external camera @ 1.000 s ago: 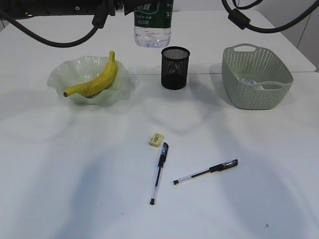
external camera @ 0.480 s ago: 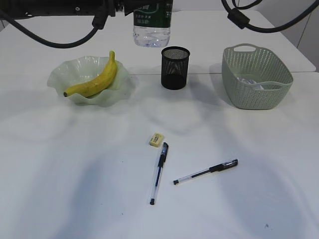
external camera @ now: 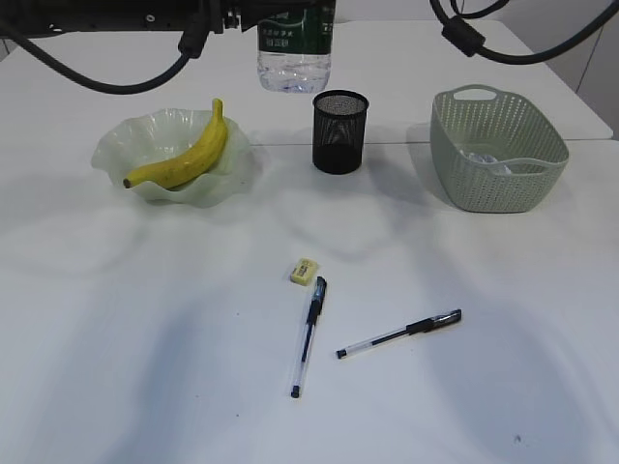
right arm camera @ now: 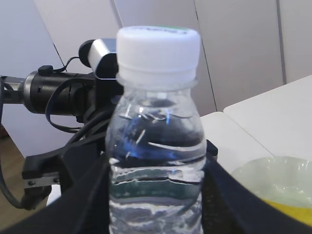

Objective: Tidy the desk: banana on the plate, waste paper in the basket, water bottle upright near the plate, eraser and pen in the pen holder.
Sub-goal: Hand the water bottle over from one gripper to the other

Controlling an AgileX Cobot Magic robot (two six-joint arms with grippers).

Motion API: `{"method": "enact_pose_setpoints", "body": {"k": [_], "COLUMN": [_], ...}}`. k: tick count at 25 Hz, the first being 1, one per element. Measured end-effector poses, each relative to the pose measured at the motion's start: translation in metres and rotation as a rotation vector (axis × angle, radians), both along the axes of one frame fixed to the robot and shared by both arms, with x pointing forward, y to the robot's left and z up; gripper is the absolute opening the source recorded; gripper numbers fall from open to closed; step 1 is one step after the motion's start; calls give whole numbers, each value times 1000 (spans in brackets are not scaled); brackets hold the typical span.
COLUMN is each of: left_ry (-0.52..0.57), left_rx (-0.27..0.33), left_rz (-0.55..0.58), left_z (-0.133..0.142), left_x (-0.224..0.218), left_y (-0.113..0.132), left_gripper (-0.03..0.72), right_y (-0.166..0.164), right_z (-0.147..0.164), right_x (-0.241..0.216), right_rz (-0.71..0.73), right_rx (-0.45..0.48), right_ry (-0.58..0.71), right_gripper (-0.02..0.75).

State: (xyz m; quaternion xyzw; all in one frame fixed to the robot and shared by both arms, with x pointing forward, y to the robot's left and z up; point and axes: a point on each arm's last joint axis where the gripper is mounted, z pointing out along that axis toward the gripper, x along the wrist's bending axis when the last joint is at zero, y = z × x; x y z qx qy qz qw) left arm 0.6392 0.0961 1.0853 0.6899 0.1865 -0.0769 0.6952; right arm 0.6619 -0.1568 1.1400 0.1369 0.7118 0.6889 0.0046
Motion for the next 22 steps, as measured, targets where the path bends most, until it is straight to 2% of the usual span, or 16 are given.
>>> {"method": "enact_pose_setpoints", "body": {"k": [8,22], "left_ry": [0,-1], "left_rx": [2,4], "left_rz": [0,1], "left_z": [0,0], "left_x": [0,0], "left_y": [0,0], "left_gripper": [414,407], "right_y": [0,0], "right_z": [0,0], "right_x": [0,0], "right_rz": [0,0], "right_rx": [0,0], "right_ry": [0,0], "right_gripper": [359,359]}}
